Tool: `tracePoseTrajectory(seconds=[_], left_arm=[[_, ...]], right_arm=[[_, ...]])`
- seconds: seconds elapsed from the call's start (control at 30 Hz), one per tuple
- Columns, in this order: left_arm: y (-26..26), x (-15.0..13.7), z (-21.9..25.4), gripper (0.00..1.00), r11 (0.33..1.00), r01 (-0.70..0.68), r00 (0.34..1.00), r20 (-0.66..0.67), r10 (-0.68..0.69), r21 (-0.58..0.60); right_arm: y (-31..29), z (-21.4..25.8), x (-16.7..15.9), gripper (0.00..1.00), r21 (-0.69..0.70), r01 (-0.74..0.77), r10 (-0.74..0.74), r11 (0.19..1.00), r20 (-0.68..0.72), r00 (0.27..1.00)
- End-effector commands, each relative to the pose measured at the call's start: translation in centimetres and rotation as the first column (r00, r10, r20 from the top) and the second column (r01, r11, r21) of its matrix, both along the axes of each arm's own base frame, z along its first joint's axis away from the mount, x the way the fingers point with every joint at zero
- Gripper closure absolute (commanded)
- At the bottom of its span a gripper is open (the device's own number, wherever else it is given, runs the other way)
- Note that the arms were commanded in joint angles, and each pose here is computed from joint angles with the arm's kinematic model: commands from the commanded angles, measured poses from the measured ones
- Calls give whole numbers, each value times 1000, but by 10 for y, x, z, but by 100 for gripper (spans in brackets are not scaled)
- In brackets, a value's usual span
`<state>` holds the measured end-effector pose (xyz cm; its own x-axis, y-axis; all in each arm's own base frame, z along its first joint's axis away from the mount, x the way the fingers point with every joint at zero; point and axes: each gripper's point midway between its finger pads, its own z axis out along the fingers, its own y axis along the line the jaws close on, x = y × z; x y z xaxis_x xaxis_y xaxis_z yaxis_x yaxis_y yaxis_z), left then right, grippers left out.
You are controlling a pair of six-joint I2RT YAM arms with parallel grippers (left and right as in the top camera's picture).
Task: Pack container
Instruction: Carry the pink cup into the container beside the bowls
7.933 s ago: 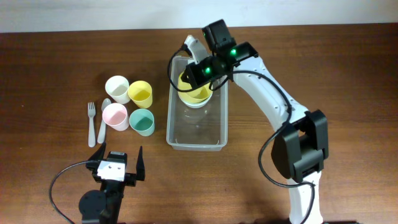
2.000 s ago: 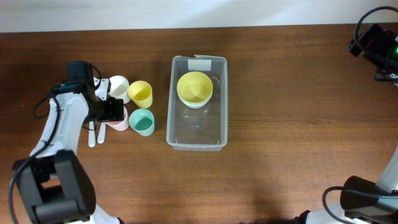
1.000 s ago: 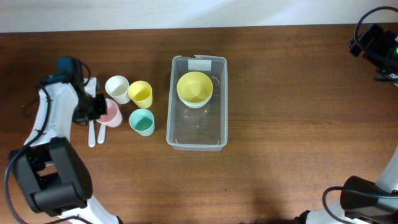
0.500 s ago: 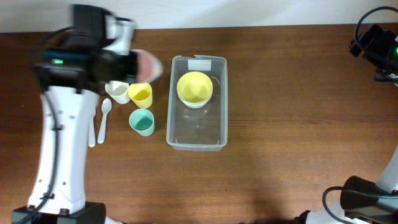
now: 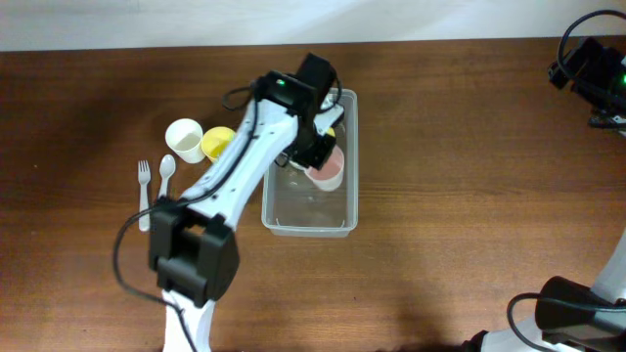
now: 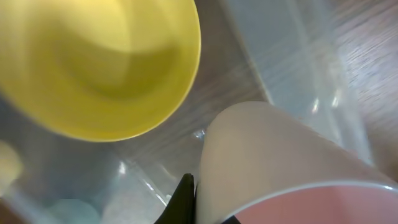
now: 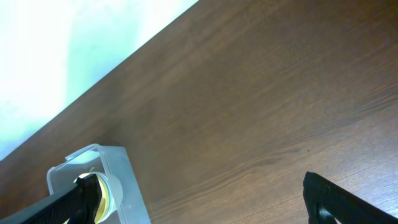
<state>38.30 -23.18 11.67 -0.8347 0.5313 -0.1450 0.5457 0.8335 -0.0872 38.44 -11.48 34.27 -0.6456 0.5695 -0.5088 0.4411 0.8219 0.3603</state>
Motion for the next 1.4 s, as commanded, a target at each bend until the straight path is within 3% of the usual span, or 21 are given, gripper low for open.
tracePoseTrajectory(seconds=[0.0, 0.37, 1.03, 1.37], left_arm=[[0, -3, -13, 98, 999, 9, 1000, -26, -8, 31], [-3, 2, -25, 89, 999, 10, 1000, -26, -9, 39], [-23, 12, -34, 93, 999, 31, 999, 22, -32, 12], [-23, 11, -47, 75, 998, 38, 999, 4, -38, 46]], right_arm=[[-2, -1, 1, 1, 2, 12, -12, 1000, -3, 1000], [-2, -1, 1, 1, 2, 12, -12, 1000, -3, 1000], [-2, -1, 1, 1, 2, 12, -12, 1000, -2, 1000], [-2, -1, 1, 1, 2, 12, -12, 1000, -3, 1000]])
